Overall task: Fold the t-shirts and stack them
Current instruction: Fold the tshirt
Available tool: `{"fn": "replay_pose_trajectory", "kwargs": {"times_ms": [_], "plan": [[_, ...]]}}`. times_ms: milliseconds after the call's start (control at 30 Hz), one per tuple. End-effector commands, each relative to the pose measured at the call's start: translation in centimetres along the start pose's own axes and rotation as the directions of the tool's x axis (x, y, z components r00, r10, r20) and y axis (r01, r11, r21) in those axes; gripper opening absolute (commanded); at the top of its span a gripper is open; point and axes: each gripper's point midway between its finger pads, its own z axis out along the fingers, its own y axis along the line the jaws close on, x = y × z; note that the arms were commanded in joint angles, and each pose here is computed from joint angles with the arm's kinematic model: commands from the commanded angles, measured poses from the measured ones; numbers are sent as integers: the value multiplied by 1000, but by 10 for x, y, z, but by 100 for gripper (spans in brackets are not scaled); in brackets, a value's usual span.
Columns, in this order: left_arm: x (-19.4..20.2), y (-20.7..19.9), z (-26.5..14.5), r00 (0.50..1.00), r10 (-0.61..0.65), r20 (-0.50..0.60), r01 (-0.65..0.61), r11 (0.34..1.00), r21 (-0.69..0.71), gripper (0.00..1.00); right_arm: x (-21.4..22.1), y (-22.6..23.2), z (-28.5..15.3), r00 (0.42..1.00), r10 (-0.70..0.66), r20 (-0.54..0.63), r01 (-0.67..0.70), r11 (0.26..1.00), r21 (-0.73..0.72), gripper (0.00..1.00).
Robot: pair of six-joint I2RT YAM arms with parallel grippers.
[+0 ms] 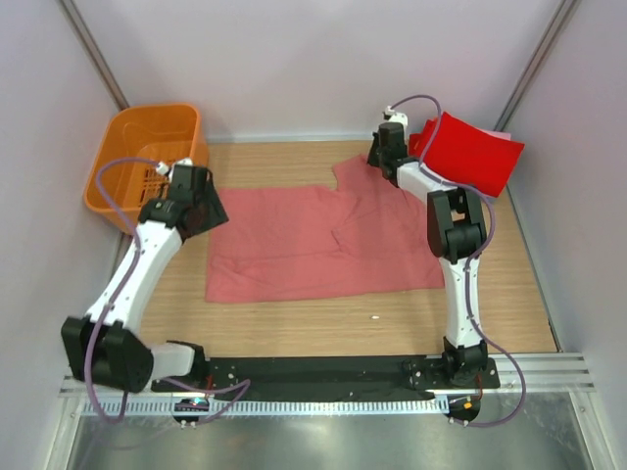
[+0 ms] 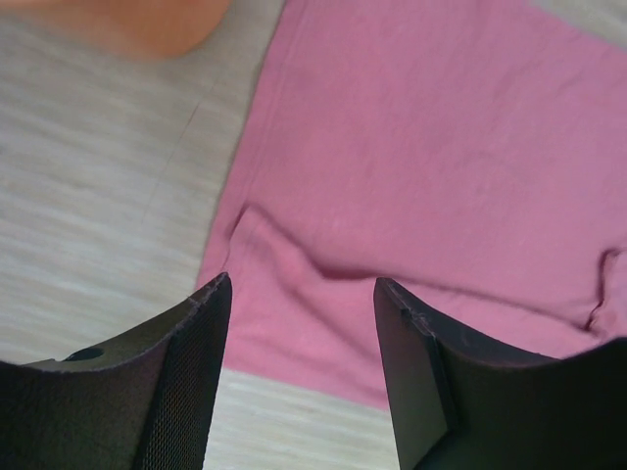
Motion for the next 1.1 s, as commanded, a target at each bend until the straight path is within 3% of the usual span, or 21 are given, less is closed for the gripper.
{"fn": "replay_pose_trajectory", "kwargs": {"times_ms": [0, 133, 233, 367, 633, 833, 1067], "plan": [[-41, -33, 15, 996, -26, 85, 26, 1000, 2, 61, -75, 18, -31, 981, 8, 194, 2, 999, -50, 1], [-63, -39, 47, 998, -19, 56, 26, 992, -123, 63, -83, 5, -41, 974, -4, 225, 4, 1000, 1, 1], [-94, -57, 63, 997, -7, 72, 17, 990, -140, 64, -87, -10, -42, 975, -4, 223, -4, 999, 36, 1], [-102, -66, 93, 999, 4, 50, 5, 984, -177, 64, -94, -33, -47, 972, 13, 233, -31, 997, 73, 1], [-106, -84, 148, 1000, -10, 9, 12, 979, -203, 64, -101, -73, -56, 970, 24, 243, -70, 981, 182, 1], [-99, -68, 187, 999, -25, -29, 16, 958, -285, 62, -98, -82, -55, 971, 39, 236, -83, 980, 181, 1], [-92, -58, 200, 999, -18, -36, 6, 952, -307, 62, -98, -77, -53, 971, 56, 231, -93, 984, 150, 1]]}}
